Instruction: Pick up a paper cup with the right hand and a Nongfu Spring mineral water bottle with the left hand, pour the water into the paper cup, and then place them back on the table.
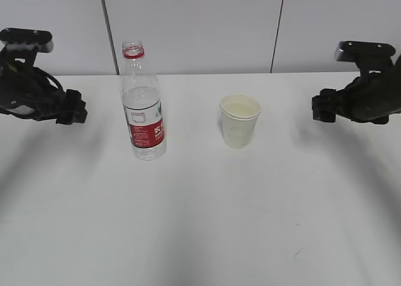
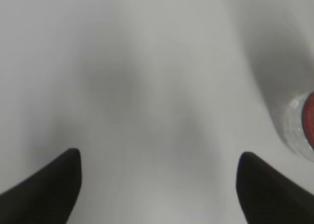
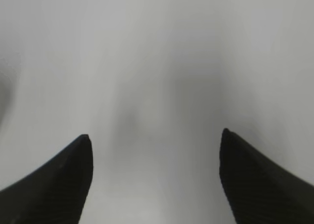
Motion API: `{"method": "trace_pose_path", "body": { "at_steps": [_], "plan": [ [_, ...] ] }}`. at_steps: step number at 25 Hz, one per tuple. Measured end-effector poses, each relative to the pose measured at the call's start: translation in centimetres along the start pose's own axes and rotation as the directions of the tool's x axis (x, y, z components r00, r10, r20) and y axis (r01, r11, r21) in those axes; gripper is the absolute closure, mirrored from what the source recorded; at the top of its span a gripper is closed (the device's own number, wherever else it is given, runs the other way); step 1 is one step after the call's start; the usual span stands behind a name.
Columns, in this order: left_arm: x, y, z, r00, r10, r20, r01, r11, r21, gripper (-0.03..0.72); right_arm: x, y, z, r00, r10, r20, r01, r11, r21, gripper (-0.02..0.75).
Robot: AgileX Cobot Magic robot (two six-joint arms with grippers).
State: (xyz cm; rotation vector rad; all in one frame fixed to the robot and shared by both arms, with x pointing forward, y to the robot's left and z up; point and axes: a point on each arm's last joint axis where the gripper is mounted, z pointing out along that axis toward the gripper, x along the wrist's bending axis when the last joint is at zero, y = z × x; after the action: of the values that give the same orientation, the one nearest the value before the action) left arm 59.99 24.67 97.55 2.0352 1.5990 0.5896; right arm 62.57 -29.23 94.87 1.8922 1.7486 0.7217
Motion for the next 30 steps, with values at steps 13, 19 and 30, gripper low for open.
{"method": "trace_pose_path", "body": {
  "at_steps": [13, 19, 30],
  "plan": [
    [0.1, 5.3, -5.5, 0.999, -0.026, 0.042, 0.014, 0.966, 0.256, 0.104, 0.7, 5.1, -4.3, 0.999, -0.040, -0.003, 0.039, 0.946, 0.321, 0.144],
    [0.7, 5.9, -7.1, 0.999, -0.029, -0.015, 0.032, 0.942, 0.334, 0.108, 0.8, 5.3, -5.6, 0.998, -0.058, -0.010, 0.057, 0.902, 0.427, 0.148],
    [1.5, 5.5, -7.6, 0.995, 0.010, -0.101, 0.031, 0.915, 0.403, 0.114, 0.2, 5.5, -6.3, 0.986, -0.169, 0.001, 0.148, 0.865, 0.479, 0.148]
  ]
}}
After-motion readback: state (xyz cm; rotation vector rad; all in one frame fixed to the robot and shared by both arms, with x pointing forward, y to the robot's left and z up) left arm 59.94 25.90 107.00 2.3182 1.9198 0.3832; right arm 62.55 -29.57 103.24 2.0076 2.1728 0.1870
